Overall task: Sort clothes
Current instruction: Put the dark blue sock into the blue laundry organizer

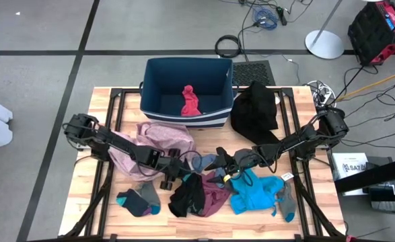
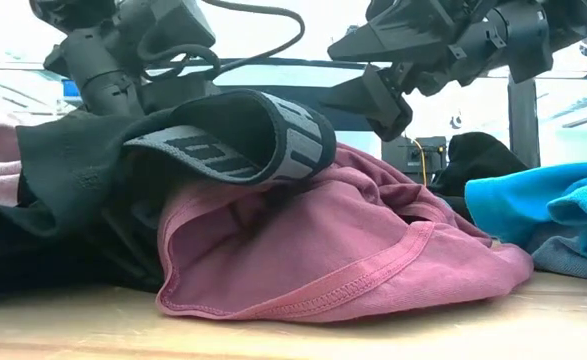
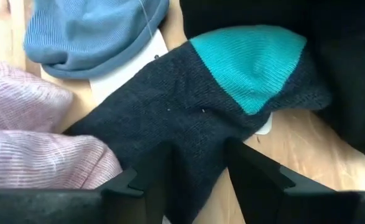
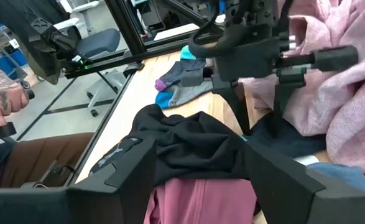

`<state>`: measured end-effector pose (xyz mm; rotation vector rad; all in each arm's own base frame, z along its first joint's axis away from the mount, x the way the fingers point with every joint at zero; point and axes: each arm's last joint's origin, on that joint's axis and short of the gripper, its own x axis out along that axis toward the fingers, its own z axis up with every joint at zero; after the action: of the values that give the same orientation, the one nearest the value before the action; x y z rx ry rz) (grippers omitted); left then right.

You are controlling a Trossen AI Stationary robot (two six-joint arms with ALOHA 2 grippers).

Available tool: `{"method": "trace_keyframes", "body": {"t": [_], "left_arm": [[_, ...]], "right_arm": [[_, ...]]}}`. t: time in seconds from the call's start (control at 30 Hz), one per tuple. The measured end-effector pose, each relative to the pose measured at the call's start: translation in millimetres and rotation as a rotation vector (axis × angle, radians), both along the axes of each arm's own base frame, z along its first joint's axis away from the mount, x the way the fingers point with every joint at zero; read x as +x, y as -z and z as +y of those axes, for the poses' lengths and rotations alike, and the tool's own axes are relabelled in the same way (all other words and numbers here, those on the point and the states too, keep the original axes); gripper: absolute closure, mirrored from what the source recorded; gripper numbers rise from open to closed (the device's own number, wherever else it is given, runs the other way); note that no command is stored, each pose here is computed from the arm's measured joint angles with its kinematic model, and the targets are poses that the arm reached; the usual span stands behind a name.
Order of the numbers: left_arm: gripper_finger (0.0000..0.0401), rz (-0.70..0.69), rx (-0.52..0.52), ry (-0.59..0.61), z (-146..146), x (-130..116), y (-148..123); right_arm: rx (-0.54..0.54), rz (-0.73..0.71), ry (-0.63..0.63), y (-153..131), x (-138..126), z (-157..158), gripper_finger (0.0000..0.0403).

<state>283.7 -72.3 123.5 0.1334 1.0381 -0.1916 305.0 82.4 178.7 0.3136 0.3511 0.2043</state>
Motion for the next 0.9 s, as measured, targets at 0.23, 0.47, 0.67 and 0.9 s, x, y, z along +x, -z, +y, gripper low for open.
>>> {"method": "trace_keyframes", "body": {"t": [0.23,0.47,0.67,0.9], "left_arm": [[0.0380,-0.018,-0.005,0.007,-2.5,0.7,-14.3],[0.0387,-0.148,0.059,-0.017,-1.4,-0.6,-67.3],[0.0392,-0.368,0.022,-0.019,1.3,-11.7,-121.3],[0.0394,-0.492,-0.007,-0.029,2.4,-15.0,-141.5]], "right_arm": [[0.001,-0.006,0.001,-0.6,0.2,-0.1,0.0172],[0.020,-0.018,0.005,-2.2,0.6,0.2,0.0172],[-0.016,-0.154,0.017,-13.8,3.4,0.0,0.0172],[-0.143,-0.293,0.074,-34.8,12.8,-0.8,0.0172]]}}
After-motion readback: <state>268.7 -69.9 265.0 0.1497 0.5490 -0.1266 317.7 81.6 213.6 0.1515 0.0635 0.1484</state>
